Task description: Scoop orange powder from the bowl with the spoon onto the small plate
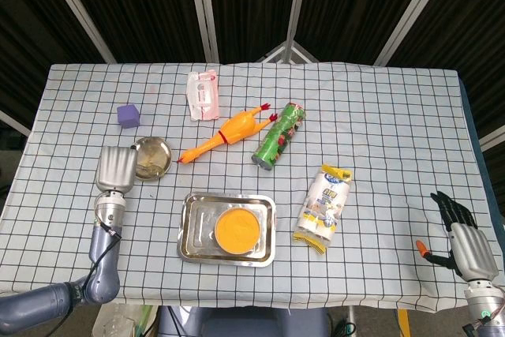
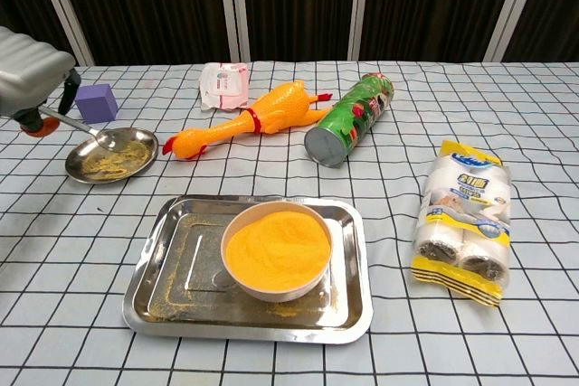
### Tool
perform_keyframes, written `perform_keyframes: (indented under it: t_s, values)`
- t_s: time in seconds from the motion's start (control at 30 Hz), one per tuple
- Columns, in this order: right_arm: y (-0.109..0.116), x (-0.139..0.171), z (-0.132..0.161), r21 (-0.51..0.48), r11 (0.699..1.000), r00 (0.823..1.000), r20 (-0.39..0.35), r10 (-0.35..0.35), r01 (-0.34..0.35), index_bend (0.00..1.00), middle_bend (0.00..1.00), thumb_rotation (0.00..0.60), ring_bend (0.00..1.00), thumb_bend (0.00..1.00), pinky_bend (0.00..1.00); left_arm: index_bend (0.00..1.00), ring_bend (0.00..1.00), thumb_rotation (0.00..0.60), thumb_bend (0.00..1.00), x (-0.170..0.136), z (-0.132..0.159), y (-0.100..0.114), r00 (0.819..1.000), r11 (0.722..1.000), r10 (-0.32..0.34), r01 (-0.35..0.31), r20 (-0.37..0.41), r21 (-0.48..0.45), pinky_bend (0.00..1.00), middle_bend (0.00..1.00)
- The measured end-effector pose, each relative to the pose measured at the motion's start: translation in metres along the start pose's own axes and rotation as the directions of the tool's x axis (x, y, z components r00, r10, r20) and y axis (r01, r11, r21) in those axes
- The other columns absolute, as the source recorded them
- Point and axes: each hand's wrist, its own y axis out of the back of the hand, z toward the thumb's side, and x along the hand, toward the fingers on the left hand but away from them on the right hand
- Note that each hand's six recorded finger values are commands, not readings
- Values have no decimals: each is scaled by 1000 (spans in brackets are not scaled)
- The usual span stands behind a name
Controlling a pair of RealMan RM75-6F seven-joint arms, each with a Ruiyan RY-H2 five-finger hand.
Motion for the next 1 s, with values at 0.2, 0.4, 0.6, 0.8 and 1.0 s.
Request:
perform_keyframes:
  t_s: [0.2,0.4,0.6,0.8,1.0]
  values:
    - [-2,-2,0,-5,1000,1000,5,10,-10,0,0,600,0,359,0,812,983,600,738,18,-28,-29,989,993,-93,84,-113,-82,994,1000]
    - [-2,-2,0,-10,1000,1000,11,12,-12,0,0,600,0,359,0,741,968,600,605,26,-34,-42,979,984,-121,97,-161,-147,994,985]
    - [-2,0,2,-15,1000,1000,8,17,-16,0,0,600,0,359,0,633,958,600,438,29,-35,-55,964,969,-181,142,-195,-201,993,954]
    - [-2,1,2,-15,1000,1000,7,16,-16,0,0,600,0,359,0,618,956,600,422,26,-24,-62,960,956,-214,168,-180,-240,993,951]
    - [-1,1,2,-15,1000,1000,9,15,-15,0,0,600,0,359,0,490,949,600,359,28,-16,-61,962,953,-211,162,-175,-256,992,930]
